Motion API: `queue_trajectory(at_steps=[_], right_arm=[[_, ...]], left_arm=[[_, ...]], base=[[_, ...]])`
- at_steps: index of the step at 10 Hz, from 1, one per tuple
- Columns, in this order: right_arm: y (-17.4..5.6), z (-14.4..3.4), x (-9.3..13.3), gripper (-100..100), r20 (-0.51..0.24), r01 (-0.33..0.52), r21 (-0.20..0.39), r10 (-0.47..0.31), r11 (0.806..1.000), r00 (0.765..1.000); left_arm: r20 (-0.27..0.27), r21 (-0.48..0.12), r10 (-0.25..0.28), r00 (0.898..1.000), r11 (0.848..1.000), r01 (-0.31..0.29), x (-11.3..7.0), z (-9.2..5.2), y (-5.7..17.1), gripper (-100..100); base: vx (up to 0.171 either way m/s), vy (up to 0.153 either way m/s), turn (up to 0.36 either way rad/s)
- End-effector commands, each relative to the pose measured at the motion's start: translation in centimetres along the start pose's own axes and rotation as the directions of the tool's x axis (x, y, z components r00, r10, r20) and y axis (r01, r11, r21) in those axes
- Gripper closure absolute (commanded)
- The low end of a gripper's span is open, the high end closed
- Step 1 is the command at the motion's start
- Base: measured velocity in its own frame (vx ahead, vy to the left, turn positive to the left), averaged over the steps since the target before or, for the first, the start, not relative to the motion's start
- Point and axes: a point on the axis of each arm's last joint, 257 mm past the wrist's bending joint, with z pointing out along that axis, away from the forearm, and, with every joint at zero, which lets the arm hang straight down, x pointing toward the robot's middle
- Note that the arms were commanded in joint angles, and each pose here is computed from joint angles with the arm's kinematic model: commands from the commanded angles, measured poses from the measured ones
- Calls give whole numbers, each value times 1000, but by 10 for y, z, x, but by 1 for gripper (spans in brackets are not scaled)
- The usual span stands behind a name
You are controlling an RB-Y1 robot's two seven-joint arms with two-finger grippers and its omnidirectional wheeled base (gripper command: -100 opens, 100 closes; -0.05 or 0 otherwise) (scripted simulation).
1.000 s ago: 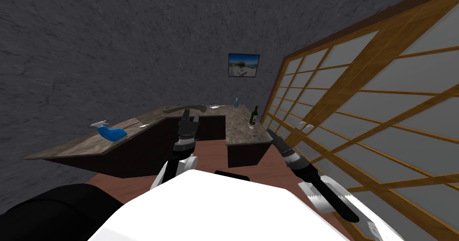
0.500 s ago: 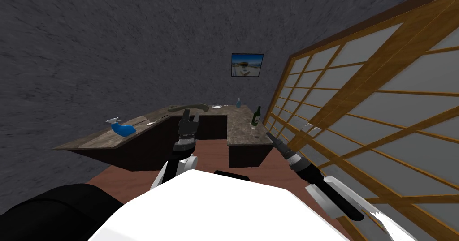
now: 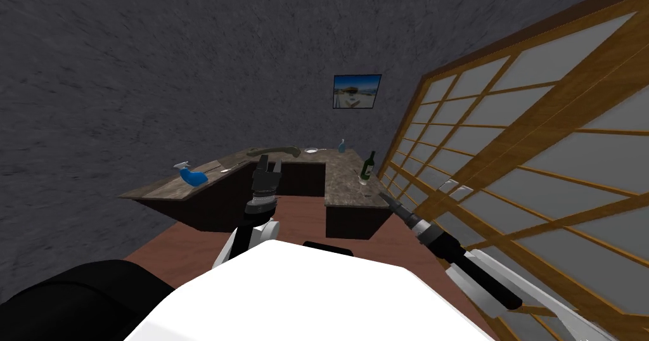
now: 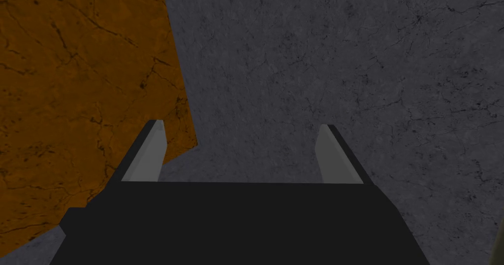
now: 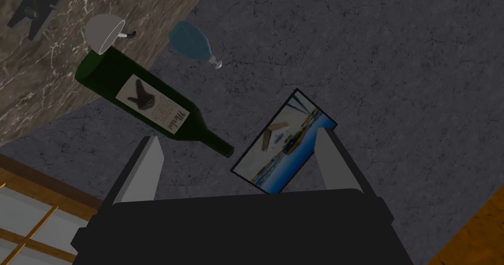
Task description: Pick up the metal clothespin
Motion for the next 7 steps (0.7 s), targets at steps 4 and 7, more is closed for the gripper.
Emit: queue_trajectory(at_steps=[4,7], right_arm=[[-61,-23,1,-100,-87,75,164,-62,984,994],[-130,-62,-2,-100,-178,167,345,-110,924,978]], left_arm=[[0,0,0,1000,1000,0,0,0,0,0],[0,0,0,1000,1000,0,0,0,0,0]], base=[[0,25,165],[-3,47,276]])
